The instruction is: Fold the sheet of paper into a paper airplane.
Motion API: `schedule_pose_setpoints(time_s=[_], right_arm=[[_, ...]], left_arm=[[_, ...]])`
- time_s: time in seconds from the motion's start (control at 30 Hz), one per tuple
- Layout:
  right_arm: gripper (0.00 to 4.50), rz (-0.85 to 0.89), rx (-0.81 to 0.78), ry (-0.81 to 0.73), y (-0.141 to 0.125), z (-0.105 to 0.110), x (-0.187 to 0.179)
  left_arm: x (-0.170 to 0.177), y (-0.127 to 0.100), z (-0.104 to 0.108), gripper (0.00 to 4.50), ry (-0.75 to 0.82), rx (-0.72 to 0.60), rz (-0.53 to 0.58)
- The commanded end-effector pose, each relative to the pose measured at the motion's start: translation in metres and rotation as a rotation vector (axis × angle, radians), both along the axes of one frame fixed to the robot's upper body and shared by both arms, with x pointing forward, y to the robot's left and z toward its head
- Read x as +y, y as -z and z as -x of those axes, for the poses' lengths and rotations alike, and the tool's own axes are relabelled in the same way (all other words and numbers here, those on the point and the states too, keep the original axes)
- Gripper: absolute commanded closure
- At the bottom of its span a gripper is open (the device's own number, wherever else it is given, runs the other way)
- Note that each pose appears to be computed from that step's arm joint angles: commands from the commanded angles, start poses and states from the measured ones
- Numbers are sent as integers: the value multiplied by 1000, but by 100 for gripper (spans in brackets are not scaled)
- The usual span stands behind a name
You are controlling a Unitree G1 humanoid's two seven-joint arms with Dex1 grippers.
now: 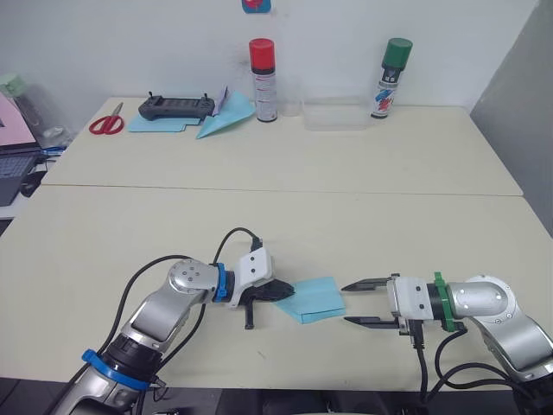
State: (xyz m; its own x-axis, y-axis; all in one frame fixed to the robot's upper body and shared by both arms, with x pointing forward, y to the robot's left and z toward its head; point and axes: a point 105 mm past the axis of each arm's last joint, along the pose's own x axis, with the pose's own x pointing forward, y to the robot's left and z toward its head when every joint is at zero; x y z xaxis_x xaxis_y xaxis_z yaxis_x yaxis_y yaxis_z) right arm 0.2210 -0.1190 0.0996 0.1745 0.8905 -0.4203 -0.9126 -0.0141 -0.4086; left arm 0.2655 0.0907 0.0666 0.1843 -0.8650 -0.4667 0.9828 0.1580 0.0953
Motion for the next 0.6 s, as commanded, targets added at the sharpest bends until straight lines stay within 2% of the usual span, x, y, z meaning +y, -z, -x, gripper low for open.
schedule_pose_setpoints(time_s=[0.03,0.27,0.47,0.6], right_arm=[[208,26,-83,-22,-3,-2,-4],[208,60,-224,-81,6,-8,0],[208,39,-311,-128,15,-19,18],[208,-18,-342,-136,10,-31,37]], left_arm=[[8,6,-2,448,-16,25,-37],[24,15,5,448,2,72,-103],[24,18,3,448,4,76,-113],[24,17,-1,448,5,71,-117]])
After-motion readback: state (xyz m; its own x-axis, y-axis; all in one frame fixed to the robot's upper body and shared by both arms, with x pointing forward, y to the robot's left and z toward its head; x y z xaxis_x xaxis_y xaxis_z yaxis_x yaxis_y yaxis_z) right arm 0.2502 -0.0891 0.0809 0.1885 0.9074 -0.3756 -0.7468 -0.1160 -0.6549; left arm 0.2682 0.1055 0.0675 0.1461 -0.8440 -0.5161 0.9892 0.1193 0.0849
